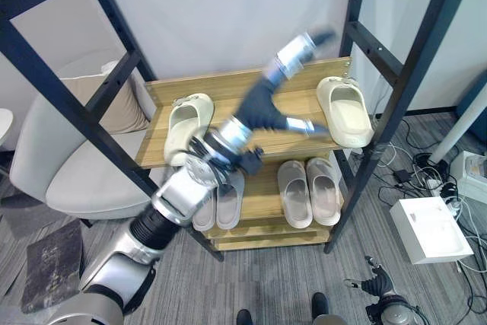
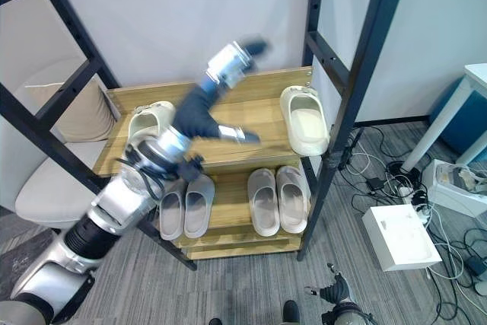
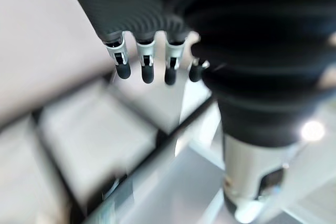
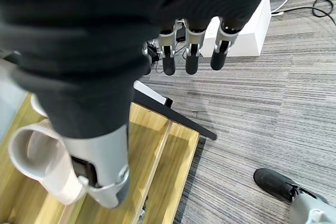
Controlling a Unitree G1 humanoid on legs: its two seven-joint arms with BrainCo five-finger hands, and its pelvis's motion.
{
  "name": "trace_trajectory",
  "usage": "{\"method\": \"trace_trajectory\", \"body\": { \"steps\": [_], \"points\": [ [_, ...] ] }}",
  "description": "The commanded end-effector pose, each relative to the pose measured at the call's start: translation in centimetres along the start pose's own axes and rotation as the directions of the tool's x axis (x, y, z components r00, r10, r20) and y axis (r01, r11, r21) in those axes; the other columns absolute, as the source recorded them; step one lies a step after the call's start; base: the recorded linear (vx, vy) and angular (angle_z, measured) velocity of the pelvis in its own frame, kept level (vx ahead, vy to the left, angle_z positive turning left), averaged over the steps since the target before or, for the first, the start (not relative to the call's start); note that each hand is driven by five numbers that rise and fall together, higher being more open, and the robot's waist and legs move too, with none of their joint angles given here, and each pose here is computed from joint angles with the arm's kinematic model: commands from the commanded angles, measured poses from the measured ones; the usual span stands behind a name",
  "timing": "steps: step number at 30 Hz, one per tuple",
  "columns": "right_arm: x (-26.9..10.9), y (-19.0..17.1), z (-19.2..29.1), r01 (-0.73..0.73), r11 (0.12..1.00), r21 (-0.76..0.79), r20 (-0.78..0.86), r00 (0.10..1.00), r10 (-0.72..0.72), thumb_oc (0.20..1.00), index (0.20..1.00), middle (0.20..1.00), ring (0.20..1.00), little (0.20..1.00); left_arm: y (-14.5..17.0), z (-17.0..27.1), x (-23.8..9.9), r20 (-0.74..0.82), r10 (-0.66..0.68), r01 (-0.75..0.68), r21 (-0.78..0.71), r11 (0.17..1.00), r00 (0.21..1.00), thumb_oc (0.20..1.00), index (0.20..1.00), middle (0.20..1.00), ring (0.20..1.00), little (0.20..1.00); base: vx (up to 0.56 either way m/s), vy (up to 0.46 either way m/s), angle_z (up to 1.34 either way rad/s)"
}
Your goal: Arrange the slippers neatly on the shoe rack.
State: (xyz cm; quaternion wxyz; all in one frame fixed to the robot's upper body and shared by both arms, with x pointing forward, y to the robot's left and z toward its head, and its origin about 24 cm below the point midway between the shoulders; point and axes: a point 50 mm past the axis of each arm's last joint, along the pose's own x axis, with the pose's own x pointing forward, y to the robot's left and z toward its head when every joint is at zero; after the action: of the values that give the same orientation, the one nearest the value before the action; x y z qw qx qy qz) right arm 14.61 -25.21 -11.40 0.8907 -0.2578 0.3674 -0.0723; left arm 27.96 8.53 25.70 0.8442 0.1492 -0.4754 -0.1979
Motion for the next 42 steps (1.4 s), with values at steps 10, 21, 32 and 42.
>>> {"method": "trace_trajectory", "body": {
  "steps": [10, 21, 32, 42],
  "points": [
    [0.6, -0.3, 3.3, -0.009, 0.999, 0.035, 0.137, 0.990, 0.004, 1.000, 1.000, 1.000, 1.000, 1.000, 9.0, -2.5, 0.8, -0.037, 0.148, -0.065, 0.773, 0.632, 0.988, 1.000, 1.000, 1.000, 1.000, 1.000, 0.00, 0.000, 0.00],
    [0.4, -0.7, 3.5, -0.001, 1.000, 0.018, 0.166, 0.986, -0.002, 1.000, 1.000, 1.000, 1.000, 1.000, 15.0, -5.0, -3.3, -0.194, 0.291, 0.120, 0.960, 0.253, 0.937, 1.000, 1.000, 1.000, 1.000, 1.000, 0.01, 0.000, -0.02],
    [0.3, -0.6, 4.0, -0.015, 1.000, 0.002, 0.190, 0.982, 0.014, 1.000, 1.000, 1.000, 1.000, 1.000, 17.5, -7.3, -7.7, -0.340, 0.414, 0.298, 0.940, 0.164, 0.844, 1.000, 1.000, 1.000, 1.000, 1.000, 0.01, 0.000, -0.02],
    [0.1, -0.9, 4.6, 0.000, 1.000, 0.005, 0.225, 0.974, -0.001, 1.000, 1.000, 1.000, 1.000, 1.000, 17.1, -9.3, -8.6, -0.400, 0.455, 0.371, 0.915, 0.157, 0.795, 1.000, 1.000, 1.000, 1.000, 1.000, 0.00, 0.006, -0.02]
  ]
}}
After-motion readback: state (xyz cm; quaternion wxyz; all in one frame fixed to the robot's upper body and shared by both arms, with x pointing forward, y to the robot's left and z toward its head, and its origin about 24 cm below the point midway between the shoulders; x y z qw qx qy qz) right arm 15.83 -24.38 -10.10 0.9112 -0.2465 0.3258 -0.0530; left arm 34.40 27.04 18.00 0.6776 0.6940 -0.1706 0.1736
